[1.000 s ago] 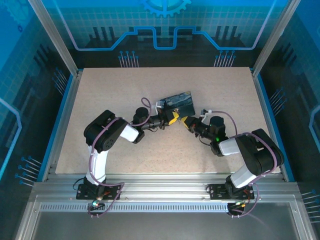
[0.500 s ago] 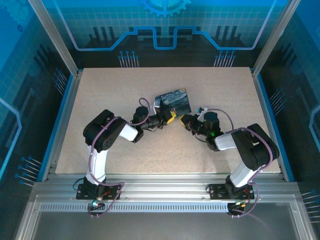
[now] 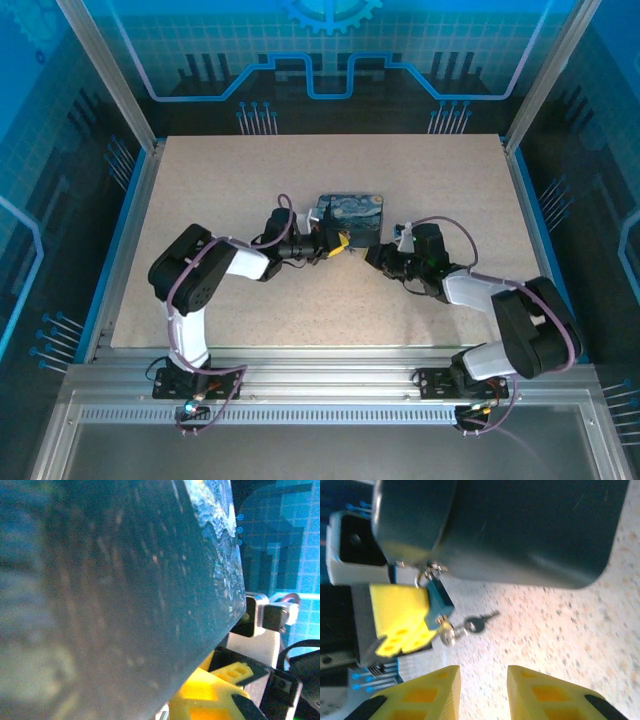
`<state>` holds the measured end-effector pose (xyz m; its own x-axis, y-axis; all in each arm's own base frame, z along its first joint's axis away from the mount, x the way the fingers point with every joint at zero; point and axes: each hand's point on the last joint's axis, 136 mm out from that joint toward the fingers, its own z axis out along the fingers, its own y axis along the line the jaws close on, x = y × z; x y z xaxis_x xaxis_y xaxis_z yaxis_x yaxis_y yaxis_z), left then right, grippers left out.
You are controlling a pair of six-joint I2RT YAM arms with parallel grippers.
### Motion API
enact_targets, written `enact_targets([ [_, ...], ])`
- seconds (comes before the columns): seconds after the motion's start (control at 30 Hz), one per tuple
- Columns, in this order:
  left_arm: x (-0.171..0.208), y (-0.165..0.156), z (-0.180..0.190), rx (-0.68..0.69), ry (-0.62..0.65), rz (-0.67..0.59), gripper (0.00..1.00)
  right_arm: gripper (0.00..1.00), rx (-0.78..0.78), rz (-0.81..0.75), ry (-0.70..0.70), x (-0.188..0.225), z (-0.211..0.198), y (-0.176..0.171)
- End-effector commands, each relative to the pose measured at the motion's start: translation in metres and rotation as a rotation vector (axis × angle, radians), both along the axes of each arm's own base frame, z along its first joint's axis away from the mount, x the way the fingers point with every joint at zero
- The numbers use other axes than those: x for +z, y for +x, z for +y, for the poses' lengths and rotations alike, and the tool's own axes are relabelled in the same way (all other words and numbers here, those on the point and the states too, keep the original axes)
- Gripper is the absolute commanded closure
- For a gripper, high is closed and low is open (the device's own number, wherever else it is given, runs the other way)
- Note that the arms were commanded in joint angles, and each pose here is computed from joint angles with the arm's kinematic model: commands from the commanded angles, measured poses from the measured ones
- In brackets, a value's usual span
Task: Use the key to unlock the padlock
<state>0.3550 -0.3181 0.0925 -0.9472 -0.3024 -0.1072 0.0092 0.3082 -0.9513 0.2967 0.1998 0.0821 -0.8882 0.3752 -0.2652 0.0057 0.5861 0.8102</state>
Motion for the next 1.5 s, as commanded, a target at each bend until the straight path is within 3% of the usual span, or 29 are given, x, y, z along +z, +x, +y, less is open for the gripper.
enact_targets([
  [0.0,0.022,0.002,0.0,-0.036,0.032,-0.054,1.0,0.68,0.105,0.009,-0.193,-0.013,-0.015,-0.023],
  [0.23,0.025,0.001,0.003,-0.027,0.085,-0.031,1.0,0.67,0.241,-0.176,-0.427,0.018,-0.009,-0.025],
  [0.5,0.031,0.0,0.003,-0.034,0.089,-0.037,1.0,0.58,0.362,-0.308,-0.561,0.029,0.014,-0.015],
  [0.93,0.032,0.0,0.0,-0.048,0.069,-0.029,1.0,0.54,0.434,-0.333,-0.624,0.019,0.039,-0.001],
  [1.47,0.035,-0.001,-0.001,-0.054,0.052,-0.035,1.0,0.6,0.458,-0.359,-0.699,0.021,0.052,0.016],
])
